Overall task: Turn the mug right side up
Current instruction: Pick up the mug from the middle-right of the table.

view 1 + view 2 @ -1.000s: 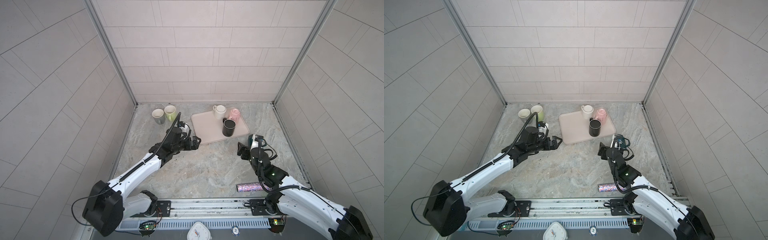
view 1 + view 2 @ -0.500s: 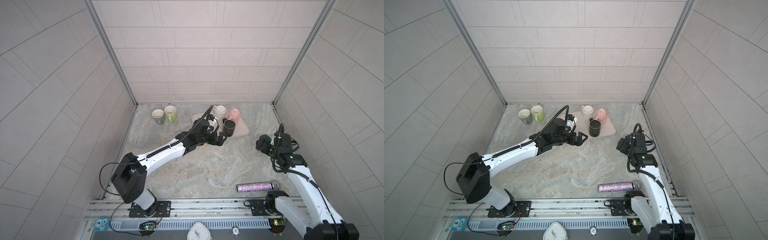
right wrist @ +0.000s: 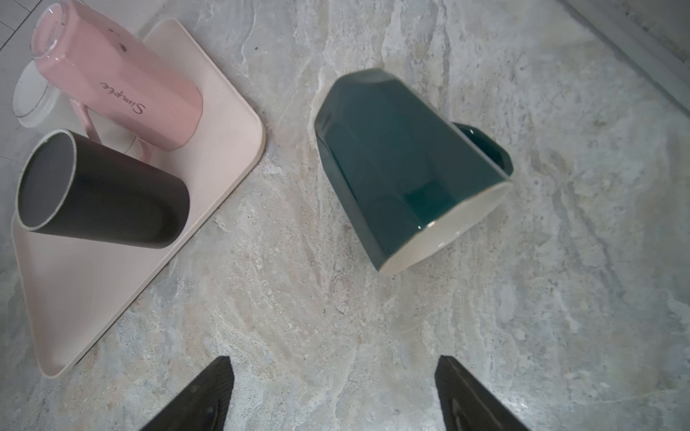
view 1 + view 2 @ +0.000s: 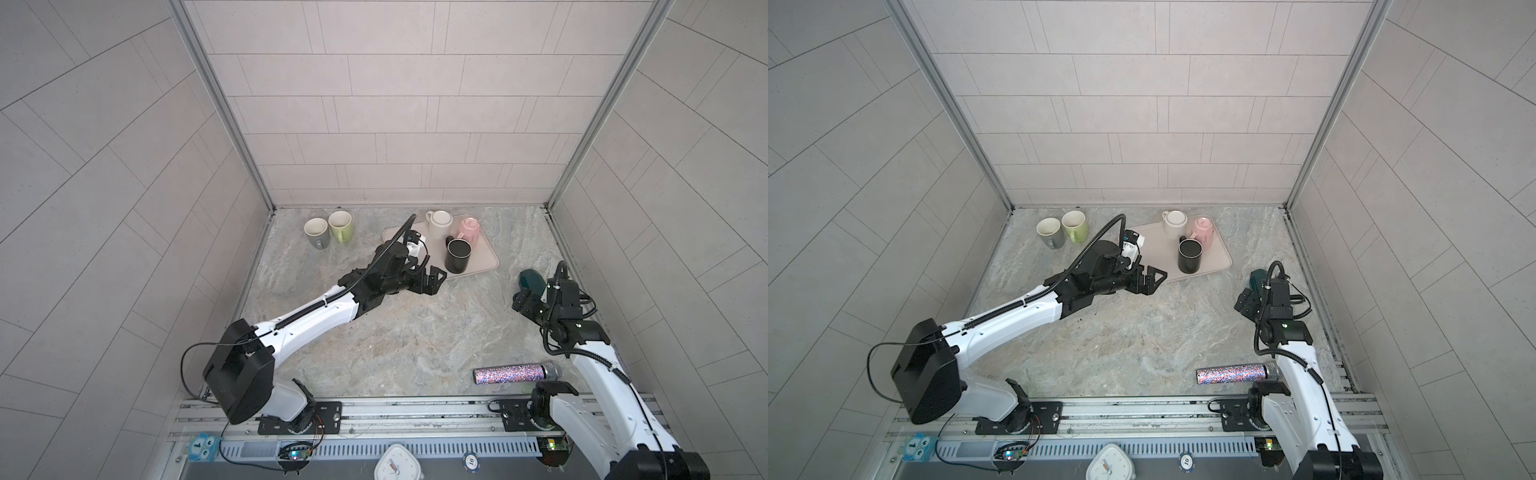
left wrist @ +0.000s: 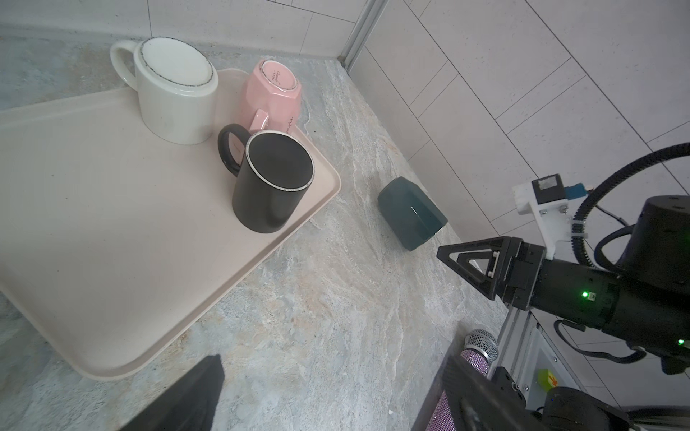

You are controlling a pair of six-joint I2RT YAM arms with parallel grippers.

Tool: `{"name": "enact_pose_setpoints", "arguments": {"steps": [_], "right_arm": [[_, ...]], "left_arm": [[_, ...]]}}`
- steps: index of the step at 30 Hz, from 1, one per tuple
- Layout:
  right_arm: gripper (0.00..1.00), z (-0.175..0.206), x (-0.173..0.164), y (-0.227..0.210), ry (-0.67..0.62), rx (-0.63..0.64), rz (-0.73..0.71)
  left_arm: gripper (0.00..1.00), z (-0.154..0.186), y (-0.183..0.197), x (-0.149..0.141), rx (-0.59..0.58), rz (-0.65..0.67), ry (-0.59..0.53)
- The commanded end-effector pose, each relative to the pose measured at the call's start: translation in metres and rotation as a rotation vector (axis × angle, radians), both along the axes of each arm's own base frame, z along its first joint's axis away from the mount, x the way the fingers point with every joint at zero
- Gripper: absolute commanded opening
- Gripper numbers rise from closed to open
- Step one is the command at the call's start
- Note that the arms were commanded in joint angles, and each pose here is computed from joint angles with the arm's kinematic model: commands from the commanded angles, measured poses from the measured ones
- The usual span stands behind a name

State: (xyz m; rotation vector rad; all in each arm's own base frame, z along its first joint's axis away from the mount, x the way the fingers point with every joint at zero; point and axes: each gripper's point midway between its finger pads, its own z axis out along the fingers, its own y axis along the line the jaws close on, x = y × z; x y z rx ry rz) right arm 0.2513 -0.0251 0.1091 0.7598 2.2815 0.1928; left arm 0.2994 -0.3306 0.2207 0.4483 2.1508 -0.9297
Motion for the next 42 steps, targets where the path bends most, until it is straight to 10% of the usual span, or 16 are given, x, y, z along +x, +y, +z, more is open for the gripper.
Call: {"name": "enact_pose_setpoints", "arguments": {"steps": [1,12,42], "right_arm": [[0.83,0.004,-0.005,-0.009,-0.059,0.012,-0.088],[0.44,-0.001,0.024,-0.006,-0.112,0.042,-0.07],[0.41,-0.012,0.054,-0.033,-0.12,-0.063,-0.129]], "left_arm": [[0.97,0.009,0.007,-0.003,-0.018,0.011,-0.047],[0.98,0.002,0.013,-0.007,-0.004,0.013,-0.046],[0.98,-0.009,0.02,-0.003,0.069,0.029,-0.058]]}}
